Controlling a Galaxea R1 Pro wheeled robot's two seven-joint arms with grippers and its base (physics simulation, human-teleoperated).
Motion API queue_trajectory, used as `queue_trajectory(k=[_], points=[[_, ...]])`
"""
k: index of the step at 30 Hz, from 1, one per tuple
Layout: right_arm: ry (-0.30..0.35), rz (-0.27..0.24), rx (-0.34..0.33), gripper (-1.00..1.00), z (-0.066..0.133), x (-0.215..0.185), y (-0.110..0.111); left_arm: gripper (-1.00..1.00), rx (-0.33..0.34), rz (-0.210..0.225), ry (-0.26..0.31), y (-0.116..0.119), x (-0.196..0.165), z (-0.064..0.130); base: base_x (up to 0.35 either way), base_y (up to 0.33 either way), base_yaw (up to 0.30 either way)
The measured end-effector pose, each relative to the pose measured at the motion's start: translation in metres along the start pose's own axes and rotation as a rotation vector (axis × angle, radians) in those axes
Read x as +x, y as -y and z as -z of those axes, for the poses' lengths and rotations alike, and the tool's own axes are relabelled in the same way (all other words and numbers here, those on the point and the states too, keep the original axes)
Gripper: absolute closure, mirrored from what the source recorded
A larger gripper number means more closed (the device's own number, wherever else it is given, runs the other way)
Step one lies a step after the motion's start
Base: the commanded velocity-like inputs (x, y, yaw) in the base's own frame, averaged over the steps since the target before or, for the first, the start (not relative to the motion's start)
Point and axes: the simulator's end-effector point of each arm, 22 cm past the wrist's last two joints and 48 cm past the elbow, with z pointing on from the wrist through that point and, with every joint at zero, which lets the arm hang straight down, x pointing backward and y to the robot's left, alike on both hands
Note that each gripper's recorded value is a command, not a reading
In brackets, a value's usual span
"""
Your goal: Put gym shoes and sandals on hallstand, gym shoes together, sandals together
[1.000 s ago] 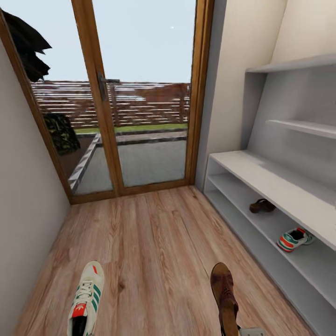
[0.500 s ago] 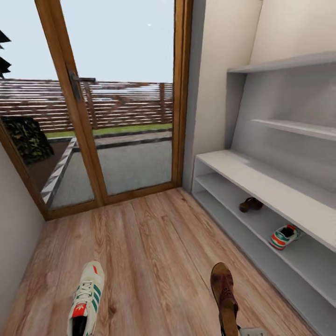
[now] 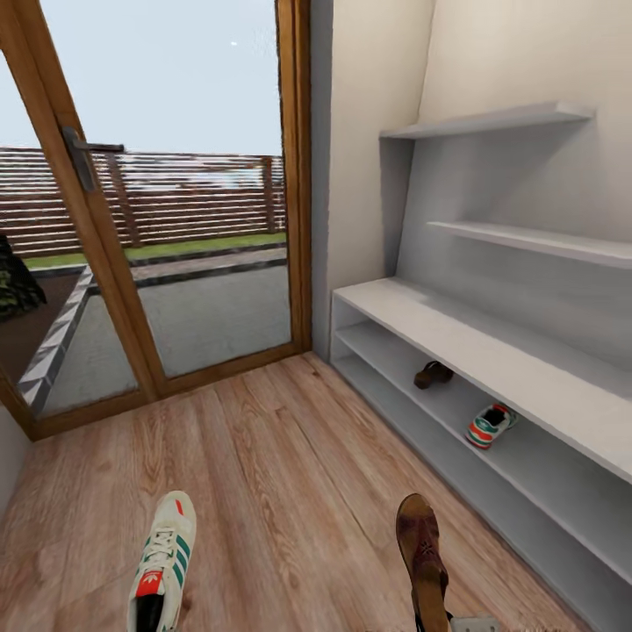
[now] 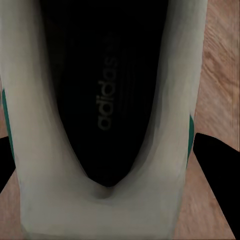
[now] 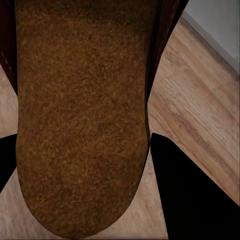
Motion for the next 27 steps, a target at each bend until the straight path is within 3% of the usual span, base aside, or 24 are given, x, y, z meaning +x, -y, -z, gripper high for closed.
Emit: queue_trajectory(k=[27], points=[[0.011, -0.005, 0.008, 1.00, -0.0011, -0.0044, 0.0023, 1.00, 0.001, -0.001, 0.000, 0.0002, 0.0000, 0.0000, 0.000, 0.000, -0.266]])
